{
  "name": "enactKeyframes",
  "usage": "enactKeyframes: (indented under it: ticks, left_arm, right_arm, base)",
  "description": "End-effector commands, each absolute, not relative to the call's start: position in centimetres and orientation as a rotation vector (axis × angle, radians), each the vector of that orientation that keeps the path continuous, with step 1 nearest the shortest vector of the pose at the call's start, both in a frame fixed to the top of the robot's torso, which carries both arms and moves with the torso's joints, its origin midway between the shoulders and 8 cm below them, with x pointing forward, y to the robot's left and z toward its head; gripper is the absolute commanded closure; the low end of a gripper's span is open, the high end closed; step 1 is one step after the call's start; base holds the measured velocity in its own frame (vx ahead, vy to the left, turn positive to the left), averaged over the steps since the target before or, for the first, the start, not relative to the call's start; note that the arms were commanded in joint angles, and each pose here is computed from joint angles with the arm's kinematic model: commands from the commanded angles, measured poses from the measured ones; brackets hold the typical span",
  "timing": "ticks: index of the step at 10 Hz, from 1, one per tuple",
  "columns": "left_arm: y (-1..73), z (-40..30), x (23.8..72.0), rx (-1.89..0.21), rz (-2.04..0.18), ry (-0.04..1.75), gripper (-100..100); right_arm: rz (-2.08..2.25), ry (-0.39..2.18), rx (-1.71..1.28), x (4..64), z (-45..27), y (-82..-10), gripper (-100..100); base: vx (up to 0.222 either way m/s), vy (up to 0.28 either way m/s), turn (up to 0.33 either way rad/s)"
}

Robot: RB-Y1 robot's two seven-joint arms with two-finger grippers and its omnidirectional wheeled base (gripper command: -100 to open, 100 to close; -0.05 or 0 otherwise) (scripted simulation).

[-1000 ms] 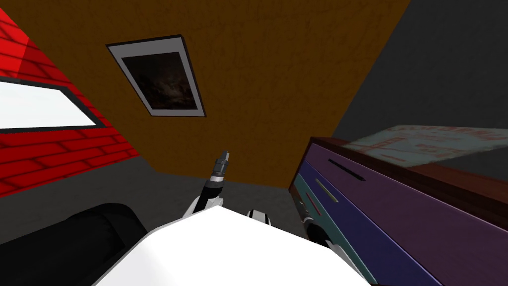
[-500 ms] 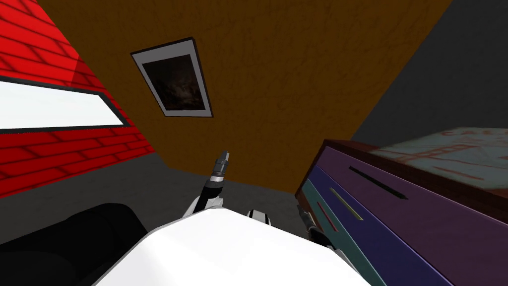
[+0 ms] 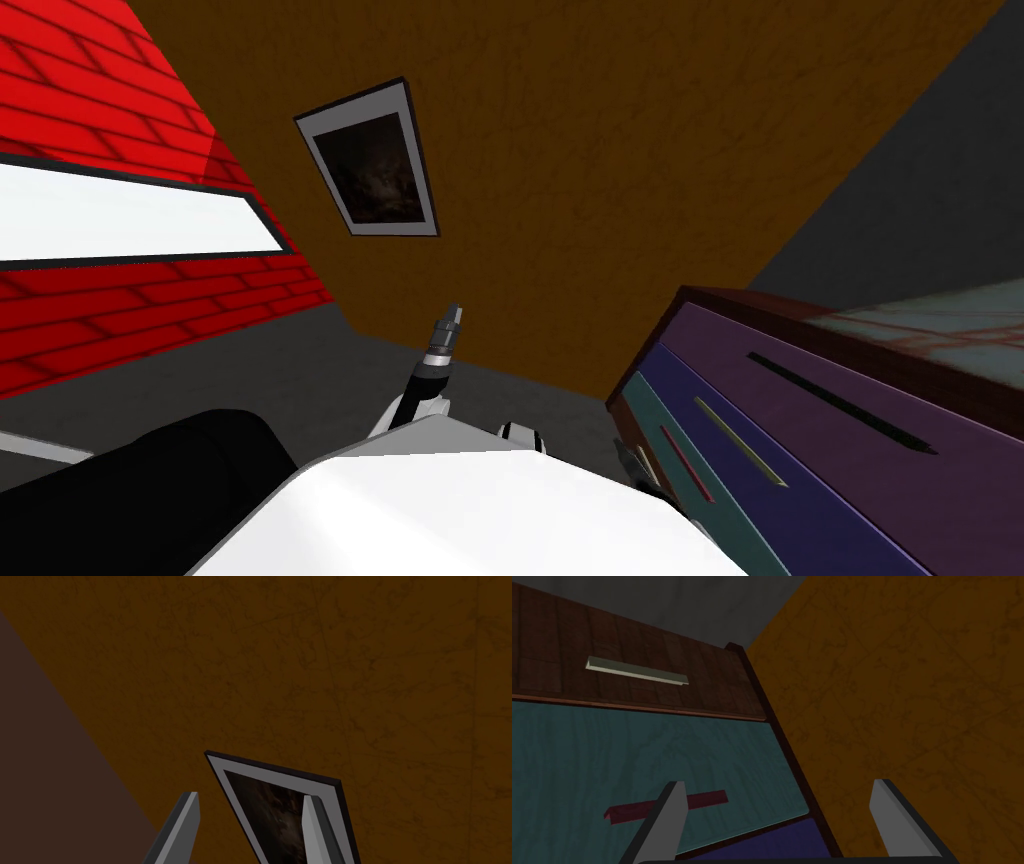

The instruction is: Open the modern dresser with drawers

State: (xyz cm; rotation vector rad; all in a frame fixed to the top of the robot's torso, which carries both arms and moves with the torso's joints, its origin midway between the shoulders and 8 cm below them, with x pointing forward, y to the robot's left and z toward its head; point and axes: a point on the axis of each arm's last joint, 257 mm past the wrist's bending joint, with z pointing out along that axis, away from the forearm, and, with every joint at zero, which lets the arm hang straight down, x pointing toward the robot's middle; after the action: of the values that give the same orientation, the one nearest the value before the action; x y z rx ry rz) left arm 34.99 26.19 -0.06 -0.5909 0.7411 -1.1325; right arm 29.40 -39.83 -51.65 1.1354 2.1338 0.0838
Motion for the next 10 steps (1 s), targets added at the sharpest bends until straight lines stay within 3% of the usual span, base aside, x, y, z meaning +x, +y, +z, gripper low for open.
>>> enactKeyframes:
  ticks: [1, 10]
  left_arm:
    - [26.2, -0.1, 35.0, -0.591, -1.133, 0.741, 0]
    - [26.2, -0.1, 35.0, -0.591, -1.133, 0.741, 0]
  right_arm:
    - [-0.056, 2.182, 1.148, 26.7, -53.0, -43.0, -100]
    - [-0.614, 2.278, 1.176, 15.5, -54.9, -54.7, -100]
  base:
    - [0.053, 0.04, 0.112]
    - [0.039, 0.031, 0.127]
